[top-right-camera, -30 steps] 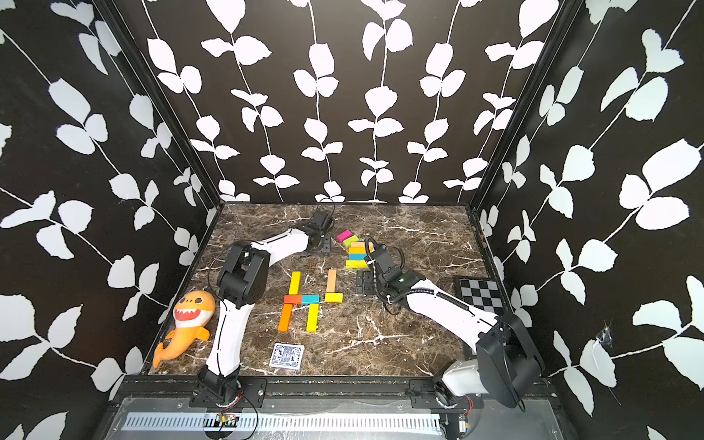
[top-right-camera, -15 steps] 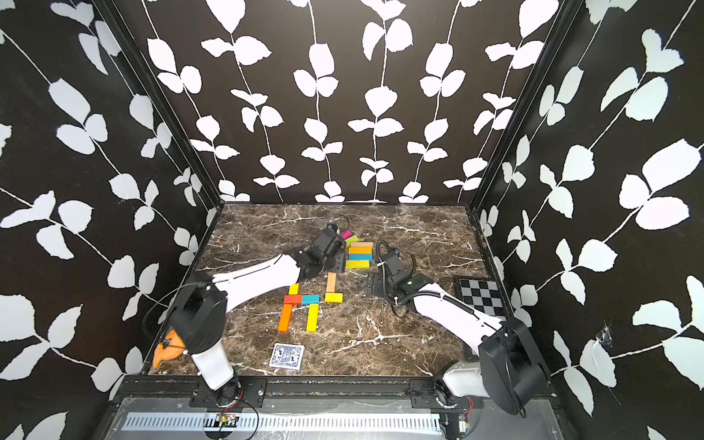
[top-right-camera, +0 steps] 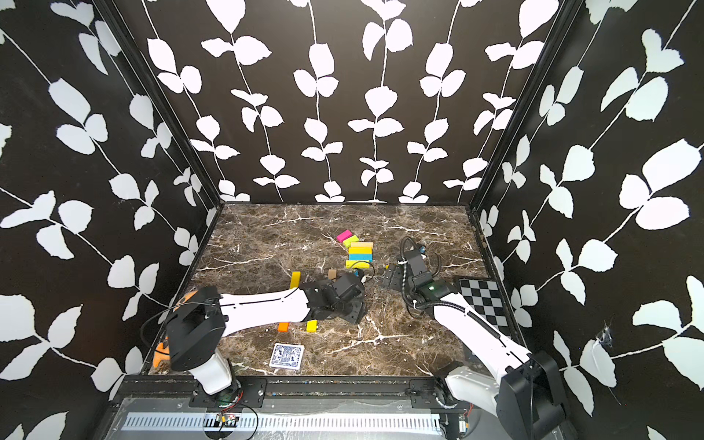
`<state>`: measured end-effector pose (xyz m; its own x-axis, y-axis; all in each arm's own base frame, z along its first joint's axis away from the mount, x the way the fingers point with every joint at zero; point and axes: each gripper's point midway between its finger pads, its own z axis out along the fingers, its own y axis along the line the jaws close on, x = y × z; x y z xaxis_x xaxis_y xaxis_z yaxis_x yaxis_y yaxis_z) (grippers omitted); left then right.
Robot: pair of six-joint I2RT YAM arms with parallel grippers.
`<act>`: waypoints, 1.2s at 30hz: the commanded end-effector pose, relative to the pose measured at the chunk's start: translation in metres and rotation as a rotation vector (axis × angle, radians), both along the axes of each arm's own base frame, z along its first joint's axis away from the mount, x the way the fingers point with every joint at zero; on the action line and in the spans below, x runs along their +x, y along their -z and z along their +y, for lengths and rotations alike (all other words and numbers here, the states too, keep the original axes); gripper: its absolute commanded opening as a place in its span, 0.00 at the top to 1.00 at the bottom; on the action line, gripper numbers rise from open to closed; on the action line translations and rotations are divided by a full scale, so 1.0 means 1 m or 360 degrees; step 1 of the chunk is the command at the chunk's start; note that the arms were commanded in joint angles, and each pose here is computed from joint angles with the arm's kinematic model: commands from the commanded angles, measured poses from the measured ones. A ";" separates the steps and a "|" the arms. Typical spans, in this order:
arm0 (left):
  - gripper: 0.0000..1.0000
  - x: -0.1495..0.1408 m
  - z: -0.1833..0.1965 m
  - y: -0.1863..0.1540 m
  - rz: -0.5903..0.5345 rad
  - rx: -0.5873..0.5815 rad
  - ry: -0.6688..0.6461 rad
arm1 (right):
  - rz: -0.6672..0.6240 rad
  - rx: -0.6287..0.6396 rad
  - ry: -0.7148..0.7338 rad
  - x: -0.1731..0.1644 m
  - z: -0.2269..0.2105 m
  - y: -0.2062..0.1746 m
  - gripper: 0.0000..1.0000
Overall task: Assemble the letter h with building blocks
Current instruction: Place the building block at the center of the board.
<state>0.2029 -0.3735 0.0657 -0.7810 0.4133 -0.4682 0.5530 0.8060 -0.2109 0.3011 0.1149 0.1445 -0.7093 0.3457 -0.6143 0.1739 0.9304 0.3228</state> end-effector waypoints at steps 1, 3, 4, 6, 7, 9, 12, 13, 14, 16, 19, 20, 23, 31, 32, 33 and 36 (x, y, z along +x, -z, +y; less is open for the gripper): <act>0.42 -0.010 -0.011 0.008 0.0110 0.0027 0.0103 | -0.0011 0.0011 0.0078 -0.004 -0.010 0.001 0.11; 0.43 -0.013 -0.016 0.017 0.0160 0.0053 0.0139 | -0.0011 0.0012 0.0092 -0.006 -0.012 0.001 0.10; 0.43 -0.014 -0.016 0.021 0.0170 0.0079 0.0148 | -0.0010 0.0012 0.0098 -0.006 -0.013 0.001 0.11; 0.43 -0.014 -0.015 0.029 0.0180 0.0127 0.0171 | -0.0003 0.0010 0.0095 -0.007 -0.013 0.001 0.10; 0.43 -0.013 -0.013 0.032 0.0185 0.0163 0.0176 | 0.0000 0.0010 0.0096 -0.007 -0.013 0.001 0.10; 0.42 -0.012 -0.013 0.035 0.0188 0.0200 0.0194 | 0.0007 0.0012 0.0096 -0.007 -0.013 0.001 0.10; 0.37 -0.012 -0.014 0.037 0.0188 0.0222 0.0214 | 0.0011 0.0012 0.0095 -0.007 -0.013 0.001 0.10; 0.35 -0.012 -0.014 0.037 0.0185 0.0224 0.0219 | 0.0015 0.0009 0.0093 -0.008 -0.013 0.000 0.10; 0.32 -0.012 -0.015 0.037 0.0184 0.0224 0.0225 | 0.0019 0.0009 0.0089 -0.008 -0.013 0.000 0.10; 0.27 -0.012 -0.015 0.035 0.0178 0.0225 0.0236 | 0.0033 0.0006 0.0088 -0.009 -0.013 0.000 0.10; 0.19 -0.008 -0.016 0.024 0.0133 0.0194 0.0238 | 0.0060 0.0016 0.0065 -0.012 -0.011 0.001 0.09; 0.17 -0.006 -0.017 0.019 0.0105 0.0171 0.0228 | 0.0074 0.0023 0.0051 -0.013 -0.009 0.001 0.08; 0.12 0.003 -0.019 -0.012 0.0021 0.0034 0.0186 | 0.0117 0.0070 -0.0067 -0.017 0.004 0.002 0.08; 0.01 0.024 0.027 -0.124 -0.0468 -0.0284 0.0015 | 0.0369 0.0264 -0.0391 -0.055 0.052 0.029 0.16; 0.01 0.025 0.038 -0.132 -0.0518 -0.0288 -0.0016 | 0.0415 0.0281 -0.0441 -0.063 0.062 0.034 0.15; 0.01 0.024 0.046 -0.138 -0.0555 -0.0294 -0.0030 | 0.0478 0.0301 -0.0487 -0.070 0.072 0.040 0.15; 0.01 0.019 0.070 -0.151 -0.0635 -0.0304 -0.0075 | 0.0647 0.0316 -0.0665 -0.097 0.103 0.053 0.15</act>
